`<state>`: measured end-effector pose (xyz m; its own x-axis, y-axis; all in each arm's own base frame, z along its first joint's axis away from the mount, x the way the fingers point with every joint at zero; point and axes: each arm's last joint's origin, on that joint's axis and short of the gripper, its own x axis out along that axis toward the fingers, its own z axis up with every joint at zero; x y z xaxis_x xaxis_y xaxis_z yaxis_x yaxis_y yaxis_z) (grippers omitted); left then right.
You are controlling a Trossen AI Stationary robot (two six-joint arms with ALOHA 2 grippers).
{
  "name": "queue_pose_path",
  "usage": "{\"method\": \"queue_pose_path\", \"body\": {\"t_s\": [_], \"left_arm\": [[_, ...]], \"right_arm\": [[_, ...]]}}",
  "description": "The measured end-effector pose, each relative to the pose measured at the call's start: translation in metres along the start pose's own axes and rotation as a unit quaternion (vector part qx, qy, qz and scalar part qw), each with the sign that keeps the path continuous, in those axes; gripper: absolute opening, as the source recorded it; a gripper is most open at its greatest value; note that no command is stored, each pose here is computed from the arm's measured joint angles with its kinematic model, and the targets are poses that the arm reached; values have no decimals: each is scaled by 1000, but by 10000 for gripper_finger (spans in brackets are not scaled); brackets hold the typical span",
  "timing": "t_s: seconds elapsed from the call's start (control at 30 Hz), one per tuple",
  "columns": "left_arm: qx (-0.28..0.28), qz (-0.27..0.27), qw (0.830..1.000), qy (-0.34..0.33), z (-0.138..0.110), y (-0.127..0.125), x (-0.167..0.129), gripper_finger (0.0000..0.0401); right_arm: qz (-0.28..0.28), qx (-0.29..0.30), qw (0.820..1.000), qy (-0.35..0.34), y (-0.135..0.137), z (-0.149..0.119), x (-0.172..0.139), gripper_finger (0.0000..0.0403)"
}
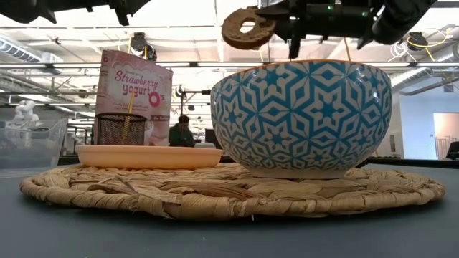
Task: Arrange a breakfast setting
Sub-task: Put the toasted bagel on the white plate
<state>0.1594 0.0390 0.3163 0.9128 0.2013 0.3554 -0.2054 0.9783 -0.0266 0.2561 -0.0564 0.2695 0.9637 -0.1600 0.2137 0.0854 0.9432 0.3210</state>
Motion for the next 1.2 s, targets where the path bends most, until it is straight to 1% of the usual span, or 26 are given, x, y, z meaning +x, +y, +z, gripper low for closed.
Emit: {"method": "queue_pose_path", "body": {"t_s": [0.17,0.33,0.47,0.6,0.87,1.07,1.2], "left_arm": [[0,0,1000,0,0,0,0,266],[0,0,1000,0,0,0,0,266],[0,0,1000,0,0,0,0,266],[0,0,1000,0,0,0,0,266],[-1,0,1000,0,0,0,0,266],[-2,0,1000,0,0,0,0,266],[-2,0,1000,1,0,0,0,266]], "right_arm": [[22,10,1000,0,8,-11,8,70],[45,14,999,6,21,-14,25,70],[54,17,998,32,30,-21,41,70],[55,19,996,65,35,-36,56,70],[74,23,992,99,46,-63,81,70],[110,27,984,135,54,-83,93,70],[109,27,981,159,56,-99,96,70]]}}
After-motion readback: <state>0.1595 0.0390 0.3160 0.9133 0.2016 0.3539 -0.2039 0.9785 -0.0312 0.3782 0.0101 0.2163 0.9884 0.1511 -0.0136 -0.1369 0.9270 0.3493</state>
